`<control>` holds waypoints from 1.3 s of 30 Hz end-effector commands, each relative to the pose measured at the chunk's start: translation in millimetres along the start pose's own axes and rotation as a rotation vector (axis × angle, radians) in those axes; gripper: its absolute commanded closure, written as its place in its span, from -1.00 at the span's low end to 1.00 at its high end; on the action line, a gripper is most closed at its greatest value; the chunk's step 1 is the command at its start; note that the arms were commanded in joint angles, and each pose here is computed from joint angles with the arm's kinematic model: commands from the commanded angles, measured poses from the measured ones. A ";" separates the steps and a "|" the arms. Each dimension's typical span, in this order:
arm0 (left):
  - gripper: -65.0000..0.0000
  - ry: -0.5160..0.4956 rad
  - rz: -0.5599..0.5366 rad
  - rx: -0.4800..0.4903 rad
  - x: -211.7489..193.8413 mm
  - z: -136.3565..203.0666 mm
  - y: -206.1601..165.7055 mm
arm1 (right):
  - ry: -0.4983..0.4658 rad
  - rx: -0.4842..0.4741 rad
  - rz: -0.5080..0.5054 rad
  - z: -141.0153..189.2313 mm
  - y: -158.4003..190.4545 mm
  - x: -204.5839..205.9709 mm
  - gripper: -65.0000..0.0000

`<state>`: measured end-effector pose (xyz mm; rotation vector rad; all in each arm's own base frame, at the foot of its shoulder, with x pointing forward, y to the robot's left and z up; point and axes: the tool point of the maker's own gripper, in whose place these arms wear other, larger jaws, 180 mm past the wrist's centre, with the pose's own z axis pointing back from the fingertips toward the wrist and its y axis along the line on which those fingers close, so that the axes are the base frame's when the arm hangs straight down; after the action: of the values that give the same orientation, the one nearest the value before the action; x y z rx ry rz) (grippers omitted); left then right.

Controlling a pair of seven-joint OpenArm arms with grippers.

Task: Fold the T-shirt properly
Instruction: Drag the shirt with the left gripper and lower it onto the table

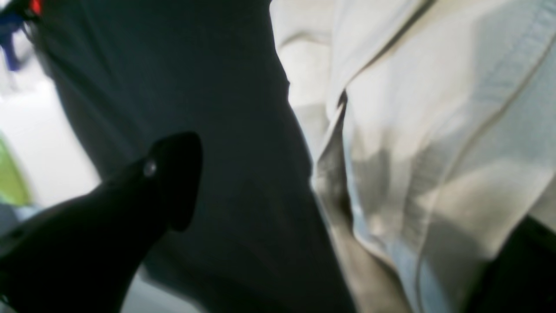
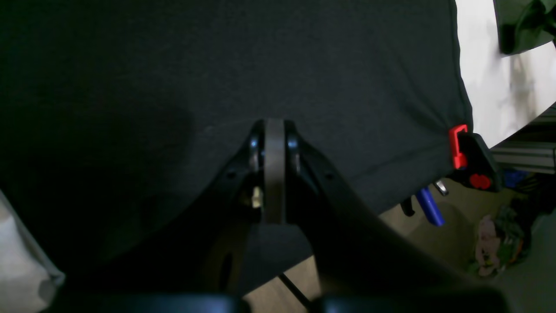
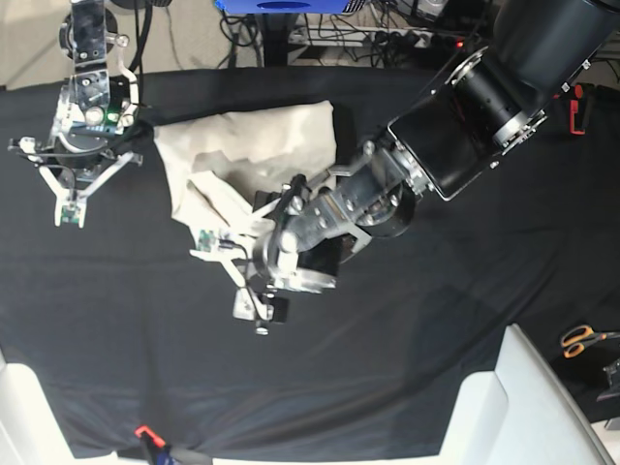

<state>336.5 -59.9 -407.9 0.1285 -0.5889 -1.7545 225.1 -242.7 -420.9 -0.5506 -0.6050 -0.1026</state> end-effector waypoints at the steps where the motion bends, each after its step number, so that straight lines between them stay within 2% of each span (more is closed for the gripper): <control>1: -0.61 -0.018 0.027 0.021 2.9 2.9 14.8 | -0.039 -0.019 -0.002 0.8 -6.3 10.5 1.00; 6: -0.62 -0.030 0.185 -0.086 -15.6 -11.7 -1.7 | -0.034 -0.019 -0.002 0.8 -6.3 9.7 1.00; 16: -0.59 -0.216 0.571 -0.194 -27.6 -18.0 25.2 | -0.043 0.004 0.013 3.7 3.5 11.3 1.00; 19: -0.59 -0.243 0.620 -0.223 -21.8 -25.1 18.5 | -0.044 0.008 0.016 4.2 5.1 11.6 1.00; 23: -0.59 -0.221 0.670 -0.253 -31.7 -34.6 6.4 | -0.044 0.008 0.016 4.2 5.1 11.6 1.00; 25: -0.59 -0.227 0.694 -0.251 -33.1 -35.3 8.0 | -0.044 0.008 0.016 4.2 5.1 11.6 1.00; 31: -0.59 -0.279 0.862 -0.182 -52.6 -27.6 36.9 | -0.044 0.008 0.016 4.2 5.1 11.6 1.00; 39: -0.59 -0.300 1.028 -0.191 -63.0 -33.6 36.7 | -0.044 0.009 0.015 4.4 5.5 11.4 1.00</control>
<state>380.1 -6.1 -456.6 -0.4844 -0.4810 -0.8026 227.0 -231.3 -423.1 -0.5313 -0.6062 -0.0745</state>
